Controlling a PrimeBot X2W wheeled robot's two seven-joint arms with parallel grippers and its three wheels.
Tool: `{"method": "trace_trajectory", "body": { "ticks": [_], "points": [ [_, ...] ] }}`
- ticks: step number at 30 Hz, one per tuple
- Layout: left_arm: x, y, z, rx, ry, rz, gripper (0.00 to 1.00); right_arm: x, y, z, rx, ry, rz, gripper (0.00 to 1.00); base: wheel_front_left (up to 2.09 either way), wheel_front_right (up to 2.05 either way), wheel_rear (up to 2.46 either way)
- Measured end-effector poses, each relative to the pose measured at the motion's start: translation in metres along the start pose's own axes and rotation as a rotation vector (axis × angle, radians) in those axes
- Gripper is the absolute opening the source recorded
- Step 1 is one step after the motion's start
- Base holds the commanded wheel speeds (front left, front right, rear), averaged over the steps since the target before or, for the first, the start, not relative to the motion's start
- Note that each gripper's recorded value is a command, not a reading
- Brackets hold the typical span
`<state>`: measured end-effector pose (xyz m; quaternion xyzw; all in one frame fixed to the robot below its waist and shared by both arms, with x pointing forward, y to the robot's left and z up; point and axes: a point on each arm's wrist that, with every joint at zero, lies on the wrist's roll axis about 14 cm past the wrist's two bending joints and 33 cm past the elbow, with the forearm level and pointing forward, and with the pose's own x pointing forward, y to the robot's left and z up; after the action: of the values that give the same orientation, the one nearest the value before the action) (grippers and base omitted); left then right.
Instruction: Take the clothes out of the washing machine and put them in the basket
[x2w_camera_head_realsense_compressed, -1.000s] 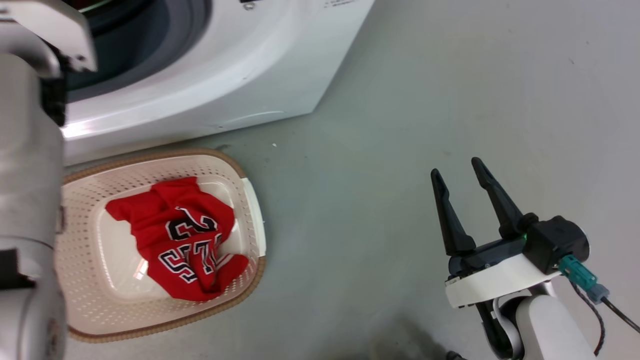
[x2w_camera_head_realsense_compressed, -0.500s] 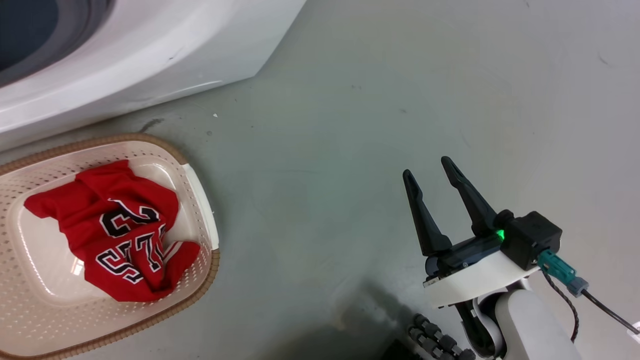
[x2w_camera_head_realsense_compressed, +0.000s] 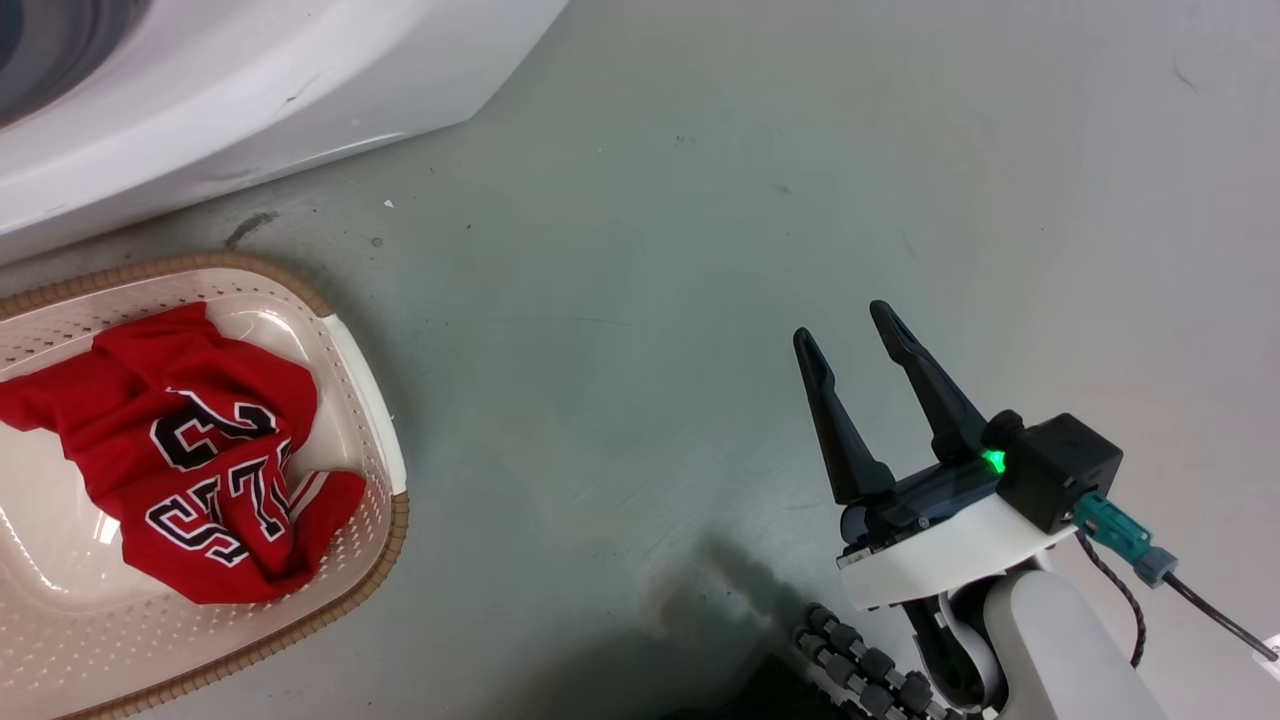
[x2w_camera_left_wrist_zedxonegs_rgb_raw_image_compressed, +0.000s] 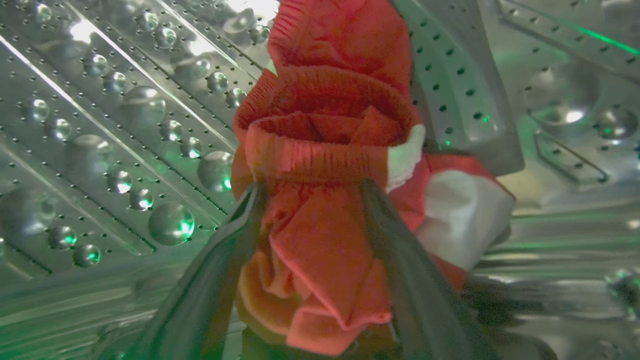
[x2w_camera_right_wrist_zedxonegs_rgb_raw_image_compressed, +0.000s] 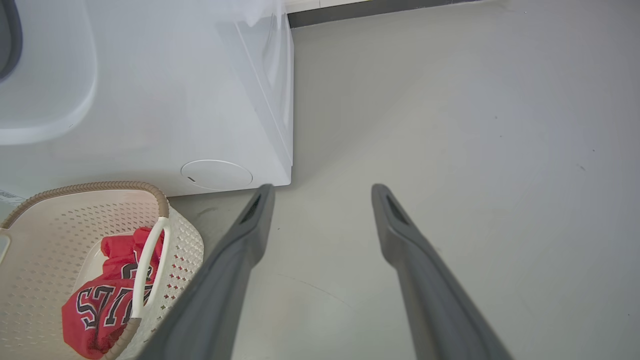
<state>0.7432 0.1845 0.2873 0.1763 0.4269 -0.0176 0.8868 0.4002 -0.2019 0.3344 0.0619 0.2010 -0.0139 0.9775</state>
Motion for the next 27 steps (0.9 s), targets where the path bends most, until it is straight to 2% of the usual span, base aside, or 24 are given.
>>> {"method": "trace_trajectory", "body": {
  "ticks": [5, 15, 22, 27],
  "points": [
    [-0.002, 0.006, 0.014, -0.009, -0.085, 0.039, 0.00, 0.002, 0.000, 0.002, 0.000, -0.005, 0.002, 1.00, 0.00, 0.00, 0.00],
    [-0.035, 0.021, 0.062, -0.067, -0.418, 0.094, 0.00, 0.004, 0.001, 0.017, -0.010, -0.051, 0.009, 1.00, 0.00, 0.00, 0.00],
    [-0.070, 0.021, 0.075, -0.136, -0.606, 0.081, 0.00, 0.000, 0.000, 0.037, -0.027, -0.108, 0.010, 1.00, 0.00, 0.00, 0.00],
    [-0.099, 0.006, 0.075, -0.158, -0.703, 0.042, 0.00, -0.010, 0.001, 0.049, -0.032, -0.144, 0.006, 1.00, 0.00, 0.00, 0.00]
  ]
}}
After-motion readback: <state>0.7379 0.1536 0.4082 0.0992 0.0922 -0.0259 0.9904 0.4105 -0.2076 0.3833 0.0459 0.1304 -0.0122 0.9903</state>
